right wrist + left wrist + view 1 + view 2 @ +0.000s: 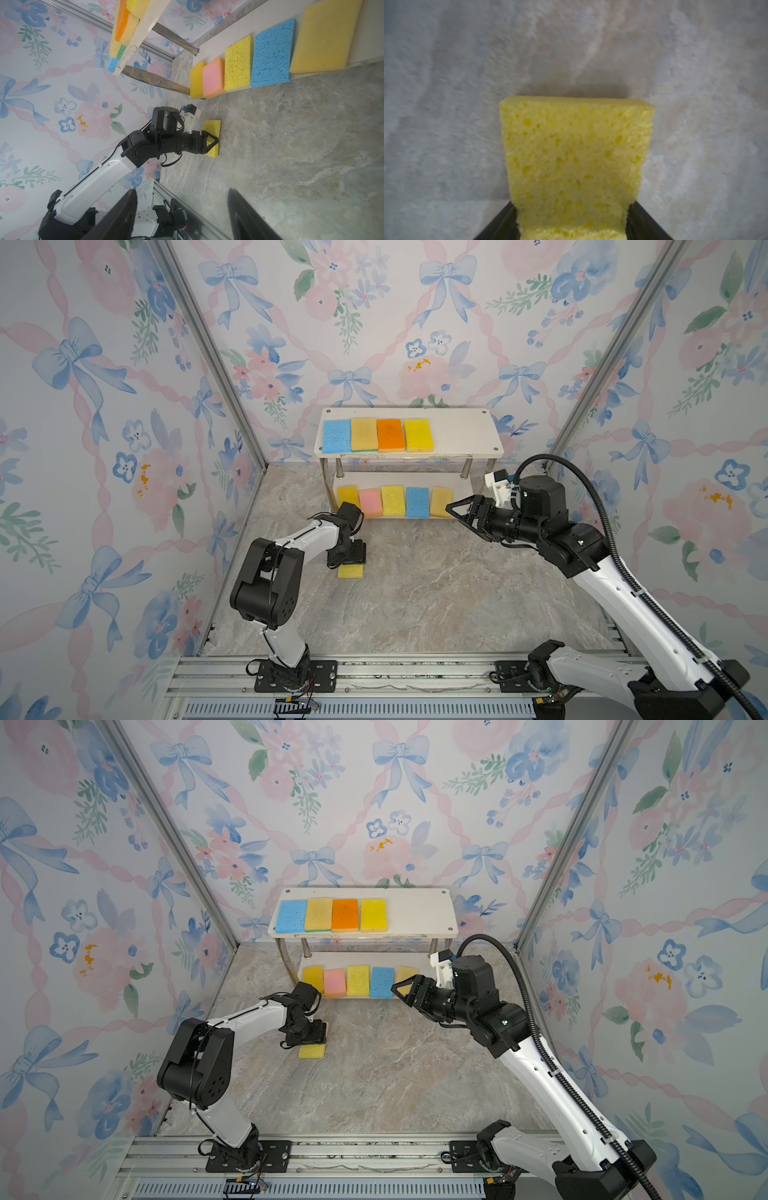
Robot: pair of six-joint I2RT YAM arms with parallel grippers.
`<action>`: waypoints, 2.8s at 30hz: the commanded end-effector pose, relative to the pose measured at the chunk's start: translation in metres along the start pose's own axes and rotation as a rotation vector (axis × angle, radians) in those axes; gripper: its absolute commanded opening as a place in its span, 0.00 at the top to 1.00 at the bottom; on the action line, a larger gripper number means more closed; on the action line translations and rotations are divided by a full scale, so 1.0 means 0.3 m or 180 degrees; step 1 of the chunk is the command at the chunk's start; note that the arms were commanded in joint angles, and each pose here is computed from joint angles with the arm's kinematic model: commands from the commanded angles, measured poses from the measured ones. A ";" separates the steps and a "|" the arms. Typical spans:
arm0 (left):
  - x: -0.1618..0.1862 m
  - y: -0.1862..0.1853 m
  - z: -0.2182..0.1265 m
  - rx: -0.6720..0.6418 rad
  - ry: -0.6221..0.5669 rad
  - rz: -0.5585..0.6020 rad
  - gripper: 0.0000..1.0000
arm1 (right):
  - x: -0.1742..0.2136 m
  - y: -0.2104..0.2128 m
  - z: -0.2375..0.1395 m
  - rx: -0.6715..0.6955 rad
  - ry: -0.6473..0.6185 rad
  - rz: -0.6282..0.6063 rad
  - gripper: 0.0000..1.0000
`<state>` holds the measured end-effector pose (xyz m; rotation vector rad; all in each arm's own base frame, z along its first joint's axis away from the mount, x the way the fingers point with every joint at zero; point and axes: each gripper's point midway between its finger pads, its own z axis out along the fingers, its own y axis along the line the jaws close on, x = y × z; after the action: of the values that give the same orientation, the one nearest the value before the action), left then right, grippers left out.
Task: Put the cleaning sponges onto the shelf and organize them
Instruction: 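Grasp the yellow cellulose sponge on the table with the left gripper, then lift the yellow cellulose sponge toward the right gripper while the right gripper approaches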
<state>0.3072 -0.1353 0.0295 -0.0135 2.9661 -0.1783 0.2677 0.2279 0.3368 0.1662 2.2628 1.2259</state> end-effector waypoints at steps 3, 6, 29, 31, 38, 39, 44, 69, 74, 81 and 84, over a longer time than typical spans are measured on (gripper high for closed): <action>0.103 -0.204 -0.029 0.0353 0.0027 -0.0109 0.25 | 0.019 0.005 0.005 -0.0046 0.0017 -0.0021 0.28; 0.130 -0.287 -0.028 0.0411 0.0015 -0.0053 0.23 | 0.030 -0.002 0.011 -0.0030 0.0045 -0.0037 0.28; 0.092 -0.290 -0.052 0.1000 0.0092 0.0289 0.31 | 0.047 -0.044 0.005 0.0156 0.0184 -0.0214 0.28; 0.090 -0.289 -0.043 0.1041 0.0118 0.0289 0.36 | 0.046 -0.047 0.007 0.0182 0.0206 -0.0232 0.28; 0.116 -0.287 0.000 0.1056 0.0275 0.0348 0.42 | 0.042 -0.061 0.002 0.0228 0.0220 -0.0232 0.28; 0.121 -0.282 0.008 0.1042 0.0298 0.0338 0.45 | 0.042 -0.064 0.002 0.0234 0.0222 -0.0229 0.28; 0.156 -0.252 0.050 0.0972 0.0405 0.0267 0.53 | 0.039 -0.065 -0.007 0.0237 0.0202 -0.0222 0.28; 0.040 -0.396 -0.267 0.2046 -0.0083 -0.0766 1.00 | 0.194 -0.226 0.038 0.0541 0.0406 0.0023 0.20; 0.004 -0.449 -0.387 0.2341 -0.0253 -0.0898 1.00 | 0.281 -0.240 0.126 0.0522 0.0570 0.0059 0.25; 0.015 -0.522 -0.472 0.2543 -0.0256 -0.0748 1.00 | 0.317 -0.183 0.216 0.0465 0.0675 -0.0054 0.35; 0.017 -0.532 -0.493 0.2586 -0.0273 -0.0731 1.00 | 0.335 -0.168 0.247 0.0465 0.0768 -0.0094 0.43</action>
<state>0.2766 -0.2699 0.1660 -0.2692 2.6337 -1.2678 0.2217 0.2753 0.2061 0.0689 2.6134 1.0821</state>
